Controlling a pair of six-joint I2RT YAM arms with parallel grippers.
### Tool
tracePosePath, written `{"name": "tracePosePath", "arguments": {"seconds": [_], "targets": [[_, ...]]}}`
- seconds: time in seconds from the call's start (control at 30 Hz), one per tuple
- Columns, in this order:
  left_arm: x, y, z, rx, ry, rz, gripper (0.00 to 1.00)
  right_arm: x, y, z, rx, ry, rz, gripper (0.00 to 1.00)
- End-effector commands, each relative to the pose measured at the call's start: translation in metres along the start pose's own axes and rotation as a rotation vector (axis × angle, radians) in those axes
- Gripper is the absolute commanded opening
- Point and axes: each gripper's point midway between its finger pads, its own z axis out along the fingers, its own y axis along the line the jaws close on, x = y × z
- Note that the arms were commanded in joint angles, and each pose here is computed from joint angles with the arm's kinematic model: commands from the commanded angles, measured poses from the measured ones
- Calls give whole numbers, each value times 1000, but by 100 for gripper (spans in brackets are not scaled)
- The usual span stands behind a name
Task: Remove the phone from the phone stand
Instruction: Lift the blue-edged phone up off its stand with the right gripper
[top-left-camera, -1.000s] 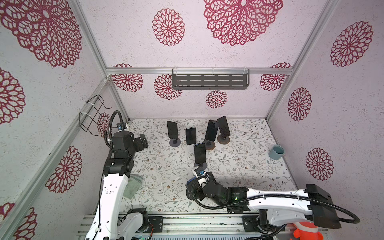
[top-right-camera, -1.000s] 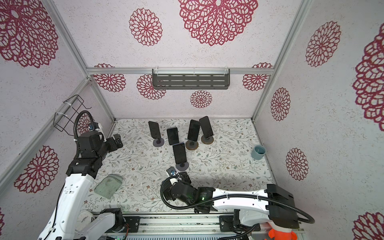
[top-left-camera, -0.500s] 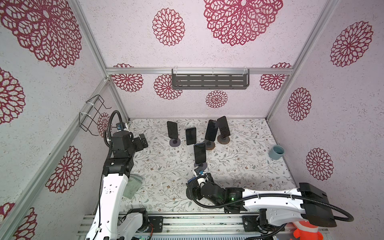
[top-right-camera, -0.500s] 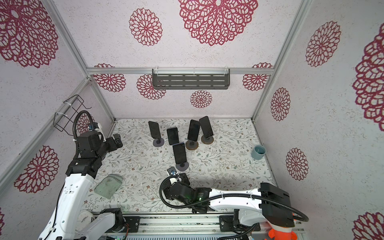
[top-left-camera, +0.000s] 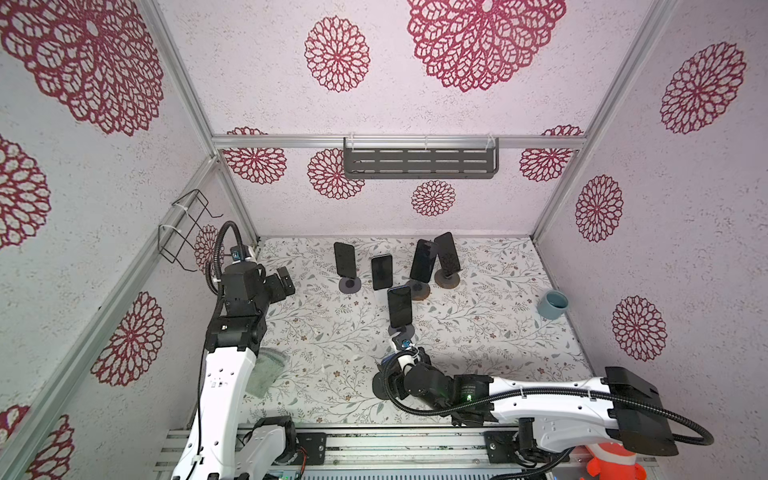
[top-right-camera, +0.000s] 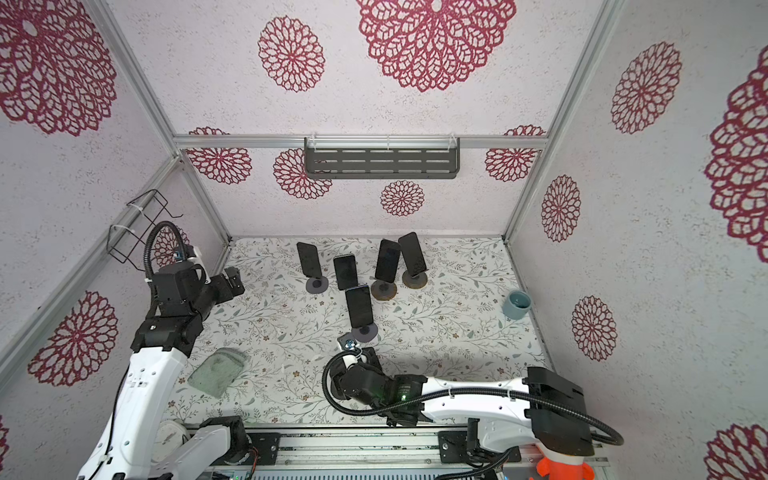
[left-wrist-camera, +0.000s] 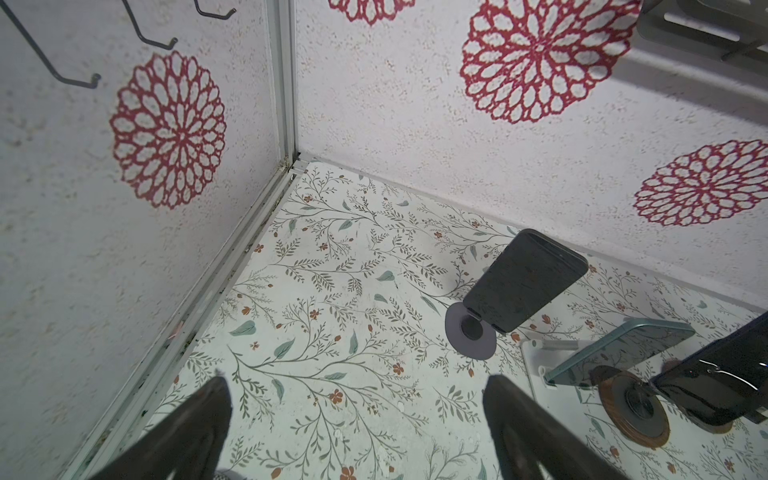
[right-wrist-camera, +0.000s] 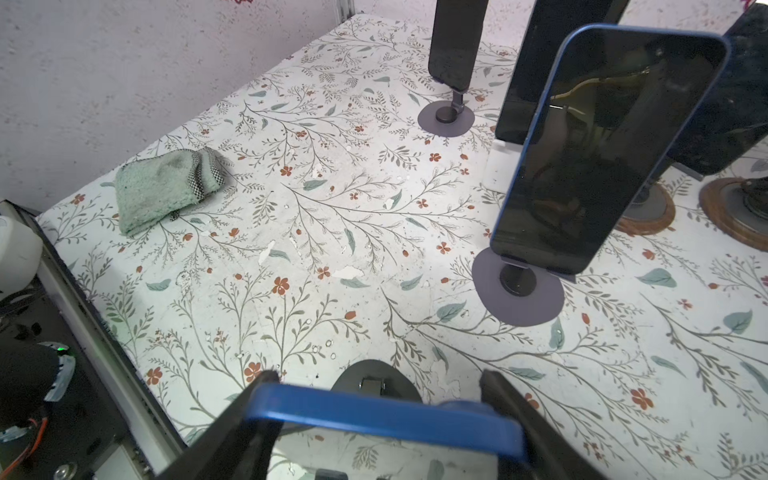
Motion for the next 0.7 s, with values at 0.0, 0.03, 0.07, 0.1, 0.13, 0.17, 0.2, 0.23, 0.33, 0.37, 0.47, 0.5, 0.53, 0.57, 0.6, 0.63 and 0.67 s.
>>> {"name": "tracePosePath", "arguments": {"seconds": [0.0,0.03,0.07,0.1,0.13,0.17,0.2,0.23,0.33,0.37,0.47,0.5,0.53,0.57,0.6,0.63,0.67], "targets": [[-2,4,1,-9,-16,-11,98,-40,-5,-18,15,-77,50,74],[-2,4,1,-10,-15,-11,98,-42,-6,-20,18,-75,47,74],[-2,4,1,-11,-17,-11,98,-46,-8,-22,23,-78,50,73],[-2,4,0,-13,-18,-12,98,-50,-11,-24,28,-80,52,72],[-2,4,0,-11,-17,-9,98,-53,-14,-26,35,-82,52,72],[-2,5,0,-14,-17,-10,98,-57,-18,-28,44,-84,57,71],[-1,5,1,-15,-15,-9,98,-62,-23,-31,50,-88,62,71],[-2,5,0,-16,-16,-10,98,-66,-28,-33,57,-91,70,70],[-2,5,0,-15,-16,-10,98,-73,-48,-37,70,-62,125,69],[-1,4,1,-14,-14,-11,98,-75,-57,-38,92,-55,139,69],[-1,4,0,-13,-14,-13,98,-77,-92,-41,174,-20,171,68],[-2,5,-1,-17,-17,-18,98,-76,-105,-41,205,-1,186,68],[-3,6,-2,-23,-23,-23,98,-74,-116,-40,222,20,200,68],[-5,7,-3,-28,-32,-30,98,-69,-132,-38,254,48,213,68],[-6,9,-5,-34,-41,-34,98,-64,-149,-36,300,79,227,67],[-7,10,-7,-36,-49,-35,98,-60,-165,-36,341,104,239,66],[-8,11,-8,-41,-57,-36,98,-56,-180,-37,373,130,253,66]]}}
